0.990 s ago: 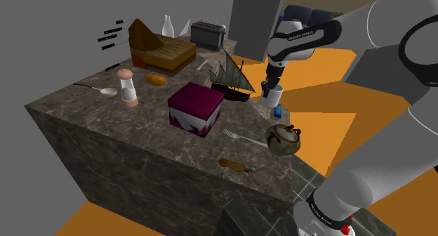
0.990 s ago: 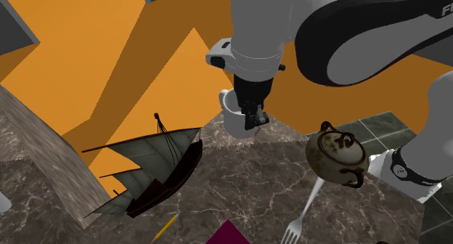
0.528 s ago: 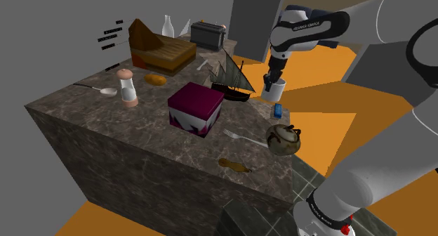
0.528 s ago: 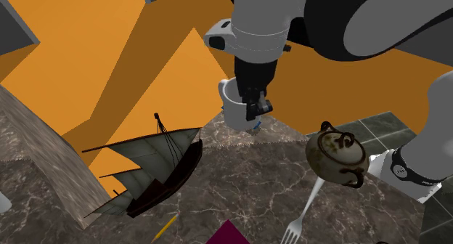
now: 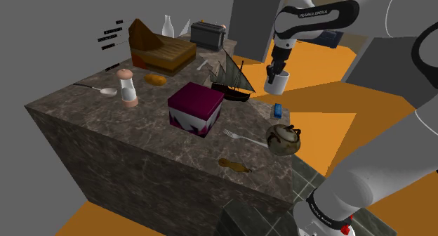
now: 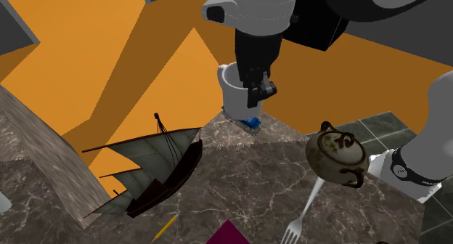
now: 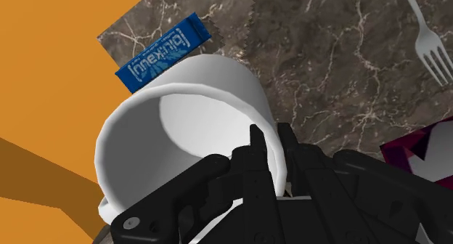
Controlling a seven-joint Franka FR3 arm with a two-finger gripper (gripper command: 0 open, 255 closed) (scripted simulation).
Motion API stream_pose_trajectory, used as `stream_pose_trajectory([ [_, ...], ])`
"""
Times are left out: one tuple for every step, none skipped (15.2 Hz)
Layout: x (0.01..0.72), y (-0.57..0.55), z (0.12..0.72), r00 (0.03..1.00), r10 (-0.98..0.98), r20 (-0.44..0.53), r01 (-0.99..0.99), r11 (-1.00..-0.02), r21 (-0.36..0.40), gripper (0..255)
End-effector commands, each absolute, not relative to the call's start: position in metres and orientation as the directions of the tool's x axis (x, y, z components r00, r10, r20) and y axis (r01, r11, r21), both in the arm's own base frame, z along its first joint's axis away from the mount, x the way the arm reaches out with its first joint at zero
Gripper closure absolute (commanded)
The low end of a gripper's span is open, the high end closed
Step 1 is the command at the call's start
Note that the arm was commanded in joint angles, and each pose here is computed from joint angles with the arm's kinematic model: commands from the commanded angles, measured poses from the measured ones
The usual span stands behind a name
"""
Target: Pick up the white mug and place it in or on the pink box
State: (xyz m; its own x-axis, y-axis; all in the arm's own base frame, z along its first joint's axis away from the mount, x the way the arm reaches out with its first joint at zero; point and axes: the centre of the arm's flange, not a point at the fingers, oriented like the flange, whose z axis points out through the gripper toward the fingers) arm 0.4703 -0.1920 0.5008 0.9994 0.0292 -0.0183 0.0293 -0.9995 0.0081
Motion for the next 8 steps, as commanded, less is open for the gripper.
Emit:
stream_pose_trajectory([
  [0.47, -0.192, 0.511, 0.999, 0.029, -0.018, 0.029, -1.0, 0.008, 255],
  [0.47, -0.192, 0.516, 0.999, 0.029, -0.018, 0.029, -1.0, 0.008, 255],
  [0.47, -0.192, 0.521, 0.999, 0.029, -0.018, 0.029, -1.0, 0.008, 255],
  [0.47, -0.192, 0.527, 0.999, 0.029, -0.018, 0.029, -1.0, 0.008, 255],
  [0.47, -0.192, 0.532, 0.999, 0.029, -0.018, 0.029, -1.0, 0.008, 255],
  [0.47, -0.192, 0.537, 0.999, 0.029, -0.018, 0.029, -1.0, 0.008, 255],
  [0.47, -0.192, 0.543, 0.999, 0.029, -0.018, 0.029, -1.0, 0.008, 255],
  [0.47, -0.192, 0.548, 0.999, 0.029, -0.018, 0.029, -1.0, 0.008, 255],
])
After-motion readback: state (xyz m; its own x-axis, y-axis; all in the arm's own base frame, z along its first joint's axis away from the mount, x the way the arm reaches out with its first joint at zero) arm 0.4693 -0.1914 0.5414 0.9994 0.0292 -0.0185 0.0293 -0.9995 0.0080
